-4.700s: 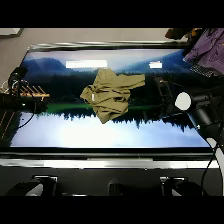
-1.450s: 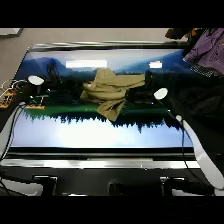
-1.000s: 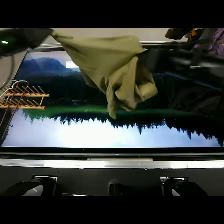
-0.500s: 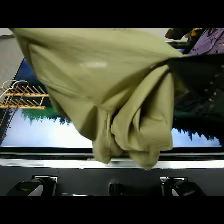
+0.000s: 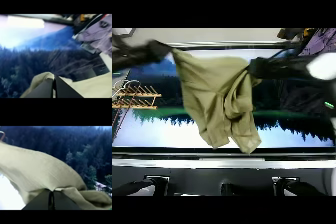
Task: Fold the clothes and pants, and hang the long-sleeved shirts on hangers.
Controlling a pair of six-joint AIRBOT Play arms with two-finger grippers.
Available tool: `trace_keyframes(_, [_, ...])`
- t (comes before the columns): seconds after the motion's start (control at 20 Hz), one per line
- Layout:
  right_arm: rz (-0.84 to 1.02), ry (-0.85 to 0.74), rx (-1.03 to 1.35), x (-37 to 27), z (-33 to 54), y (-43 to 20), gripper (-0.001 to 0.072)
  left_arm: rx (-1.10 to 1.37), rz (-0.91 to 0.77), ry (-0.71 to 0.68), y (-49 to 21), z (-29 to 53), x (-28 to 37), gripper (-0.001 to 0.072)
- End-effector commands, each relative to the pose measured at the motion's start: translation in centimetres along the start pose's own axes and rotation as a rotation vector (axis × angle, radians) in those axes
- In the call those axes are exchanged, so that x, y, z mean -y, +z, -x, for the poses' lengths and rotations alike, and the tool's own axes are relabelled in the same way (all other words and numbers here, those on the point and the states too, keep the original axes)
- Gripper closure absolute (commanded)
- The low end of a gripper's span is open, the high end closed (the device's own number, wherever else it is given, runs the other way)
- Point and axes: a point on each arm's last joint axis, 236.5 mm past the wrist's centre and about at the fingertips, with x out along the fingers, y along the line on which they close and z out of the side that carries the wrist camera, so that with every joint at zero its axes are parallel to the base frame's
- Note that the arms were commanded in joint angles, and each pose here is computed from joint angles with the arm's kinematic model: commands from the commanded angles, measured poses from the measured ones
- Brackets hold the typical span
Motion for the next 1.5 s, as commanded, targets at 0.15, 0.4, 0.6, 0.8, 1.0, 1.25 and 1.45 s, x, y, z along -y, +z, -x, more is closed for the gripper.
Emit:
trace_keyframes(0.15, [-0.283,-0.018,-0.211,9.3,-16.9,-8.2,0.0624,-0.325,0.254,0.107,-15.2,-13.8,-11.2,0.0688])
trace_keyframes(0.4, [-0.269,-0.026,-0.267,10.5,-12.5,-7.7,0.0255,-0.320,0.302,0.120,-14.5,-12.9,-12.1,0.0277])
trace_keyframes(0.6, [-0.162,-0.230,-0.344,17.4,-0.9,-7.3,0.0081,-0.344,0.312,0.124,-10.9,-5.9,-13.2,0.0039])
trace_keyframes(0.8, [-0.353,-0.245,-0.385,22.1,3.6,-10.8,0.0043,-0.419,0.370,0.229,-15.1,0.5,-16.7,0.0039])
trace_keyframes(1.0, [-0.512,-0.132,-0.398,22.1,-0.8,-16.7,0.0043,-0.506,0.511,0.263,-23.6,2.2,-16.9,0.0040])
trace_keyframes(1.25, [-0.577,-0.106,-0.506,21.3,-5.6,-23.6,0.0035,-0.583,0.533,0.260,-28.3,1.2,-15.5,0.0039])
trace_keyframes(1.45, [-0.566,-0.066,-0.577,19.3,-8.6,-26.0,0.0035,-0.620,0.508,0.235,-29.5,0.2,-13.8,0.0040])
